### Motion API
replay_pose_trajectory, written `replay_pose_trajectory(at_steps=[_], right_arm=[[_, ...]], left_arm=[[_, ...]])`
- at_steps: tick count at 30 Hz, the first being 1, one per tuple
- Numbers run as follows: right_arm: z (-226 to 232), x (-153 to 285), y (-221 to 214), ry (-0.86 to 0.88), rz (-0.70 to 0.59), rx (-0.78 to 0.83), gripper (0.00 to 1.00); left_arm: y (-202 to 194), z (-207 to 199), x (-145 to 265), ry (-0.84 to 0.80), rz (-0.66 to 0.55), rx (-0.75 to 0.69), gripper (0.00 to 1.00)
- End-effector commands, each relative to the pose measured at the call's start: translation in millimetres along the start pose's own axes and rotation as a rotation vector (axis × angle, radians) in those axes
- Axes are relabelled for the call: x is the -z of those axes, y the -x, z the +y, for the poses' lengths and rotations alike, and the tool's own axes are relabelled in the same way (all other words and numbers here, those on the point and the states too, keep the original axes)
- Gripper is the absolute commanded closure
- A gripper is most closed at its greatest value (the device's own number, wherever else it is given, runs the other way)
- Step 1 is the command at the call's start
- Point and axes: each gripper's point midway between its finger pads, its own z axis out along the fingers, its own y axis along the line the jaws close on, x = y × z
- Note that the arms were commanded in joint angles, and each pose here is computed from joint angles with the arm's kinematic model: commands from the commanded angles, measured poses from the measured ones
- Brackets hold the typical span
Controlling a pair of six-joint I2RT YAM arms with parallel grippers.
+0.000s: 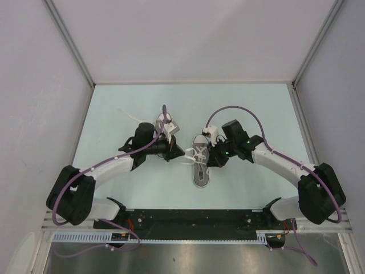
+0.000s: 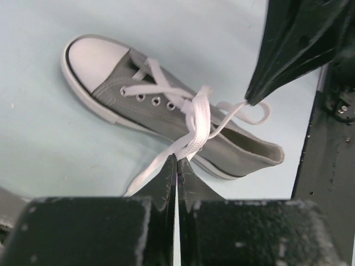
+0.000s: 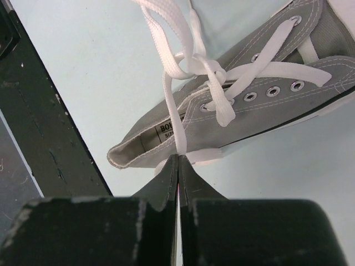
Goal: Tie the shoes
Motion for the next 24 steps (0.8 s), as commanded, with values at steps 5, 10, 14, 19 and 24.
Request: replay_pose_trajectory(at_steps=[5,10,14,19,24], right_arm=[[-4.2,-2.2,7.5,-0.02,-0.029,-0.009,1.0],[-4.2,-3.4,7.2,-0.018,-0.027,-0.012,1.0],[-4.8,-5.9,7.5,-0.015,-0.027,-0.021,1.0],[-4.9,-7.4,11.4,-0.013,-0.042,-0.031,1.0],[-4.6,-7.1,11.7,-0.012,-0.043,-0.027,1.0]], left_arm=[[-35.9,25.9,-5.1,0.121,0.135,0.167,1.0],[-51.0,32.1,-10.8,0.141,0.179,0.239,1.0],[-57.2,35.0,-16.0,0.141,0.2,0.27,1.0],[-61.0,36.0,-22.0,0.122,0.218,0.292,0.93],[-37.4,21.4,-15.5,0.041,0.134,0.21,0.73]])
